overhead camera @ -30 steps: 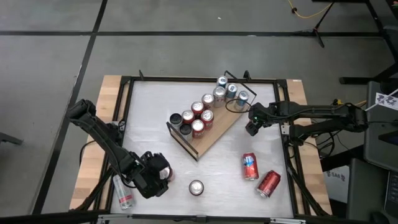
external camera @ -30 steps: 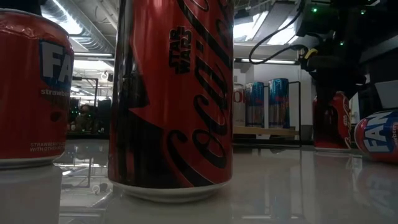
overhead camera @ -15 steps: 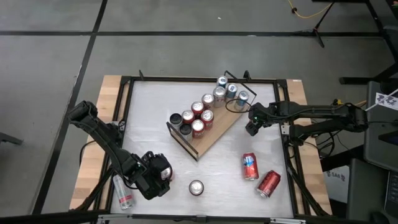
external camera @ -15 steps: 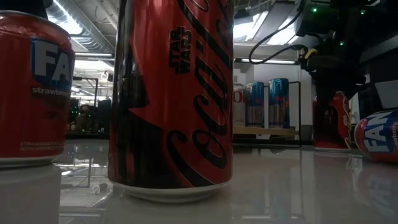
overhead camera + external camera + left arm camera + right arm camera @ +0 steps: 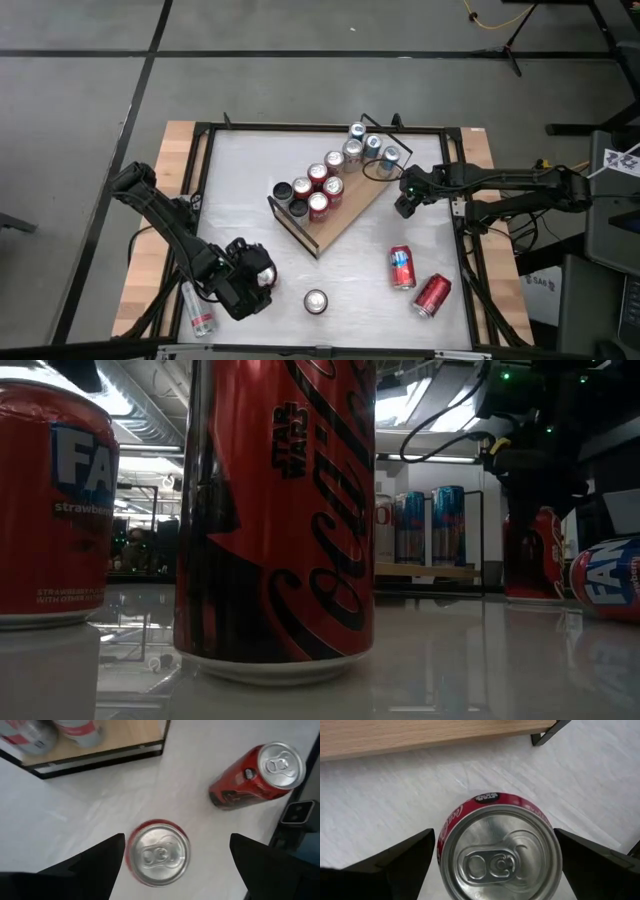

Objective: Place canned beverage on shelf
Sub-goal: Put the orange soda can on the shelf aligned with the other orange soda cans

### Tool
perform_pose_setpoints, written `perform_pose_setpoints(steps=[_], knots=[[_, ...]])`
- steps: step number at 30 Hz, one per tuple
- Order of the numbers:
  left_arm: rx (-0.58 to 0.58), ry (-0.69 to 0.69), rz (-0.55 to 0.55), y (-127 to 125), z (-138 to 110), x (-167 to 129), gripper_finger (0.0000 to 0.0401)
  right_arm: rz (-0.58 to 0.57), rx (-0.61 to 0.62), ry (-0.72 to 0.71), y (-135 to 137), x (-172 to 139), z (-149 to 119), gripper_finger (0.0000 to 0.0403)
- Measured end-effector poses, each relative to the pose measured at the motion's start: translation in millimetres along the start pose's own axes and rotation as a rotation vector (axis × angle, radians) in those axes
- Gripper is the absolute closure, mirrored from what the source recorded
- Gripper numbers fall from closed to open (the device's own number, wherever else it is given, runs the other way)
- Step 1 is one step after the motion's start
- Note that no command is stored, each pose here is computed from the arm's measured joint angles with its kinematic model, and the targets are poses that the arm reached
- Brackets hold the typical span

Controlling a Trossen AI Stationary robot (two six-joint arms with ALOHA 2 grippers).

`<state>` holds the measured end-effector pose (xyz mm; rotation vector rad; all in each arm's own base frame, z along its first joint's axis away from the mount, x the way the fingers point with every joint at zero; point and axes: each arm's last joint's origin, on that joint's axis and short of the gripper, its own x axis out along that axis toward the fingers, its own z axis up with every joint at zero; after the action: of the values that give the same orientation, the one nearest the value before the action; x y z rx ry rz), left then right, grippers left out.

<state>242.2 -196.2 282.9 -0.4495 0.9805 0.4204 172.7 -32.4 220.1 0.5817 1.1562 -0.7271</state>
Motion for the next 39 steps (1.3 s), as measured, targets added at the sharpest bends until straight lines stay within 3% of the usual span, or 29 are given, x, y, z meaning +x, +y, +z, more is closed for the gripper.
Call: perform_pose_setpoints(steps=[39], knots=[[0.07, 0.045, 0.121, -2, -10, 20, 0.0048, 0.0, 0.0, 0.001, 0, 0, 0, 0.0013]])
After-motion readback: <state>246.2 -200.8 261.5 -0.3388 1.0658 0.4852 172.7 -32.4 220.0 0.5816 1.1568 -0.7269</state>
